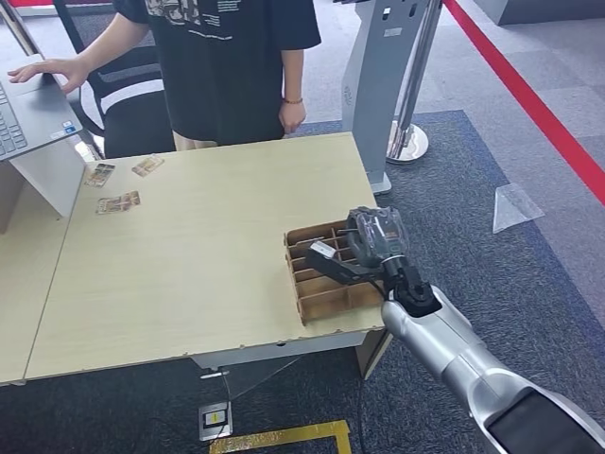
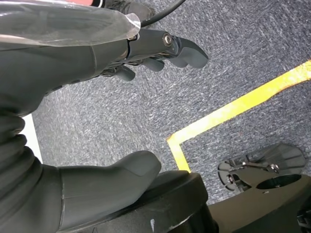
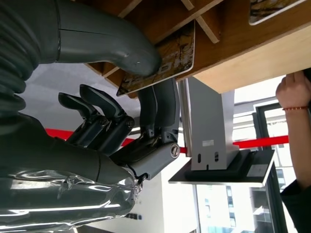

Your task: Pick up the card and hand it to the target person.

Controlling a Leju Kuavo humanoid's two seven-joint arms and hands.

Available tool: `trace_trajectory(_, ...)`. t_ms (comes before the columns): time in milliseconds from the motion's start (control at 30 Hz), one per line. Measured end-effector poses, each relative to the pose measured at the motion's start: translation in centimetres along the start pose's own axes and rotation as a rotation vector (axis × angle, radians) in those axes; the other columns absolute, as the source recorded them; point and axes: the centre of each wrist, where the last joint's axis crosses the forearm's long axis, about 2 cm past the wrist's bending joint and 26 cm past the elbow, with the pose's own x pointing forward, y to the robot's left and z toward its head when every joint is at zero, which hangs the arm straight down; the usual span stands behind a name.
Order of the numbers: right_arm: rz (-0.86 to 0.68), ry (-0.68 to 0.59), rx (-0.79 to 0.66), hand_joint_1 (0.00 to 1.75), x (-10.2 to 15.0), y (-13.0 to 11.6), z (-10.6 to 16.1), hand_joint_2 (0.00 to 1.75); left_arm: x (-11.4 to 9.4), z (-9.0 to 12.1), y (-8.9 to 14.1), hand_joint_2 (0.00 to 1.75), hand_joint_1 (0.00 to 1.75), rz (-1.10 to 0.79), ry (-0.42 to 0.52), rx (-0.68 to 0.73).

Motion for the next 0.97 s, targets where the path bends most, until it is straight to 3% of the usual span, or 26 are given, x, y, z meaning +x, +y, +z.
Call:
trace_trajectory(300, 0.031, -0.035, -0.067, 1.75, 0.7, -2.3, -1.4, 1.75, 0.0, 0.0, 0.0, 1.75, 0.0, -0.019, -0.011, -0.008)
trace_trajectory(667, -0.027, -0.078, -0.204, 1.75, 0.8, -7.7, -4.6, 1.75, 0.1, -0.1, 0.1, 1.75, 0.0, -0.026, -0.017, -0.01)
trace_trajectory(800, -0.031, -0.079, -0.214, 1.75, 0.8, -8.1, -4.8, 1.75, 0.1, -0.1, 0.1, 1.75, 0.0, -0.027, -0.017, -0.01)
trace_trajectory(967, -0.053, -0.089, -0.287, 1.75, 0.9, -10.5, -6.5, 1.75, 0.2, -0.1, 0.1, 1.75, 0.0, -0.028, -0.023, -0.009)
